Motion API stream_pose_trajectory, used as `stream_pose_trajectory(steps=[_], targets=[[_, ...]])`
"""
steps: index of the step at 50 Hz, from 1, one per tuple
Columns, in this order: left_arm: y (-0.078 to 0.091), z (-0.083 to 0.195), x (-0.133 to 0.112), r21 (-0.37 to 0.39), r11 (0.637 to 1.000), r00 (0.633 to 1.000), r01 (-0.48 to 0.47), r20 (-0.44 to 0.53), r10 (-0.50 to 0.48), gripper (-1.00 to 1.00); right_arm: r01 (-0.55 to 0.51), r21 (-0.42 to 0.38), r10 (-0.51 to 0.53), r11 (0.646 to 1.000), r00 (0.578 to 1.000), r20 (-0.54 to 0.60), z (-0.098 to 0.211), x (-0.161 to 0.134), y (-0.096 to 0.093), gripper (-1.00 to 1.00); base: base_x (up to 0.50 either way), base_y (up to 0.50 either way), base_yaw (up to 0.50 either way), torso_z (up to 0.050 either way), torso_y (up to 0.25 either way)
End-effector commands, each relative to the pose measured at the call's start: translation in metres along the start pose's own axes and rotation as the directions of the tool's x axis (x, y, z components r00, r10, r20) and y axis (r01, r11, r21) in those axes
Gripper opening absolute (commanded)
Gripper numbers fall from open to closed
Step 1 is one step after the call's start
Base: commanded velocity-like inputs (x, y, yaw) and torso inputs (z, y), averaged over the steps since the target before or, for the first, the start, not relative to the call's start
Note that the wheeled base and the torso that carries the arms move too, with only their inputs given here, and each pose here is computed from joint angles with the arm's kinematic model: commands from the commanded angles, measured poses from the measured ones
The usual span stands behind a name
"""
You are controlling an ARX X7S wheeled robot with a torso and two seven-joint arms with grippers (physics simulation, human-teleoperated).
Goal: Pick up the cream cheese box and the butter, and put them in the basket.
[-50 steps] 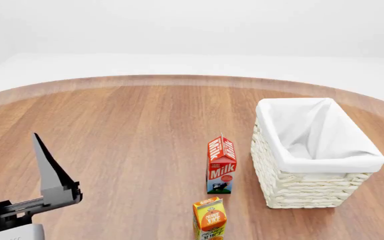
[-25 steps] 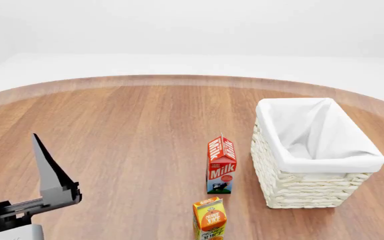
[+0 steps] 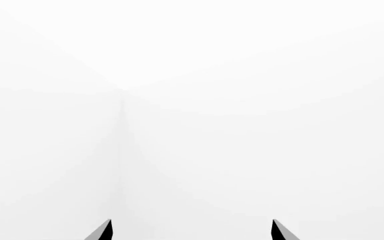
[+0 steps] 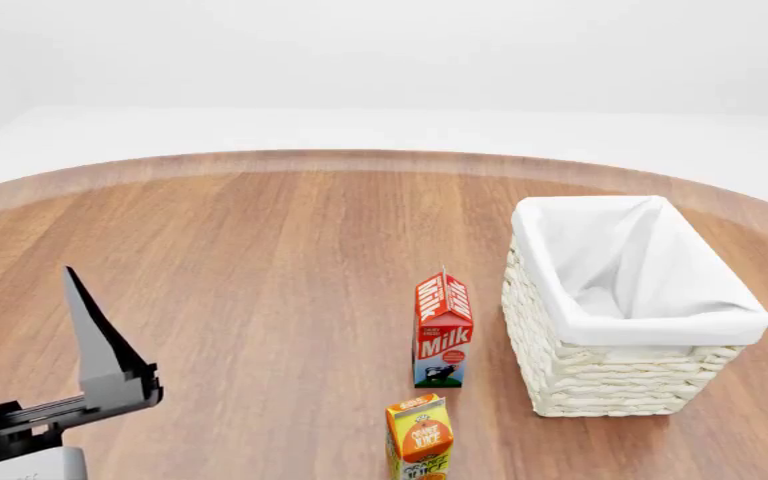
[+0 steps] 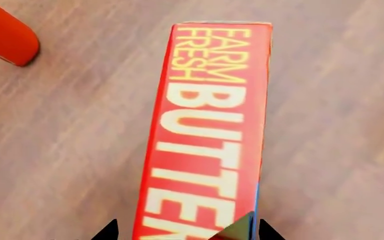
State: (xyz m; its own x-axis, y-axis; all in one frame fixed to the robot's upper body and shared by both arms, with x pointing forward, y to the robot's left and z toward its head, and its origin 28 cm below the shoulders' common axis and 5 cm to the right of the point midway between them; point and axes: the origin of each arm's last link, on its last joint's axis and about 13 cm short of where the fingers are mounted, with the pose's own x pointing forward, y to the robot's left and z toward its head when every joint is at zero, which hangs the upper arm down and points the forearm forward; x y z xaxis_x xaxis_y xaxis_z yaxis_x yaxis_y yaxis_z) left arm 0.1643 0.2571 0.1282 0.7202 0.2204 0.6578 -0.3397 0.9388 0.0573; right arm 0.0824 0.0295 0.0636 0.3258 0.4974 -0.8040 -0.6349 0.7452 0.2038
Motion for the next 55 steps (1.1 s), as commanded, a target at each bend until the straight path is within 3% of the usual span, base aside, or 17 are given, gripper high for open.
stream_pose_trajectory(steps=[1,3,4,22,26,28,30,33,34,35,37,44,55], targets=[[0.000,0.000,0.000,0.000,1.000,1.000,0.000,-0.001,0.000,1.00,-0.011,-0.002,0.011,1.000,1.000,-0.012,-0.002,0.003,0.000,1.00,0.00,0.00,0.00,0.000,0.000],[0.000,0.000,0.000,0.000,1.000,1.000,0.000,-0.001,0.000,1.00,0.002,0.009,-0.002,1.000,1.000,-0.013,-0.001,0.005,-0.002,1.00,0.00,0.00,0.00,0.000,0.000],[0.000,0.000,0.000,0.000,1.000,1.000,0.000,-0.001,0.000,1.00,0.007,0.008,-0.007,1.000,1.000,-0.014,-0.001,0.005,-0.003,-1.00,0.00,0.00,0.00,0.000,0.000],[0.000,-0.002,0.000,0.001,1.000,1.000,0.000,-0.002,0.000,1.00,0.042,0.023,-0.042,0.999,0.999,-0.002,0.000,0.001,-0.003,-1.00,0.00,0.00,0.00,0.000,0.000],[0.000,-0.001,0.000,0.002,1.000,1.000,-0.001,-0.001,0.001,1.00,0.114,0.007,-0.114,0.994,0.989,0.093,0.009,-0.003,-0.008,-1.00,0.00,0.00,0.00,0.000,0.000],[0.001,0.000,0.000,0.001,1.000,1.000,-0.002,0.001,0.002,1.00,0.204,0.002,-0.200,0.979,0.958,0.207,0.020,-0.011,-0.014,-1.00,0.00,0.00,0.00,0.000,0.000],[0.001,0.000,0.000,0.001,1.000,1.000,-0.005,0.001,0.005,1.00,0.276,0.016,-0.263,0.961,0.894,0.363,0.037,-0.031,-0.015,-1.00,0.00,0.00,0.00,0.000,0.000],[0.001,0.000,0.000,0.002,1.000,1.000,-0.006,0.002,0.006,1.00,0.289,0.007,-0.253,0.957,0.827,0.503,0.048,-0.062,-0.005,-1.00,0.00,0.00,0.00,0.000,0.000],[0.001,0.000,0.000,0.002,1.000,1.000,-0.006,0.002,0.006,1.00,0.289,0.007,-0.253,0.957,0.827,0.503,0.048,-0.063,-0.005,-1.00,0.00,0.00,0.00,0.000,0.000],[0.001,0.000,0.000,0.001,1.000,1.000,-0.006,0.003,0.006,1.00,0.294,0.006,-0.246,0.956,0.788,0.564,0.052,-0.079,0.001,-1.00,0.00,0.00,0.00,0.000,0.000],[0.002,0.001,0.000,0.002,1.000,1.000,-0.007,0.005,0.007,1.00,0.291,0.007,-0.236,0.957,0.763,0.602,0.053,-0.091,0.003,-1.00,0.00,0.00,0.00,0.000,0.000],[0.003,0.003,0.001,0.003,1.000,1.000,-0.012,0.012,0.012,1.00,0.297,0.038,-0.246,0.954,0.703,0.667,0.054,-0.111,-0.002,-1.00,0.00,0.00,0.00,0.000,0.000],[0.004,0.005,0.001,0.003,1.000,1.000,-0.014,0.014,0.014,1.00,0.316,0.034,-0.253,0.948,0.684,0.684,0.050,-0.121,-0.012,-1.00,0.00,0.00,0.00,0.000,0.001]])
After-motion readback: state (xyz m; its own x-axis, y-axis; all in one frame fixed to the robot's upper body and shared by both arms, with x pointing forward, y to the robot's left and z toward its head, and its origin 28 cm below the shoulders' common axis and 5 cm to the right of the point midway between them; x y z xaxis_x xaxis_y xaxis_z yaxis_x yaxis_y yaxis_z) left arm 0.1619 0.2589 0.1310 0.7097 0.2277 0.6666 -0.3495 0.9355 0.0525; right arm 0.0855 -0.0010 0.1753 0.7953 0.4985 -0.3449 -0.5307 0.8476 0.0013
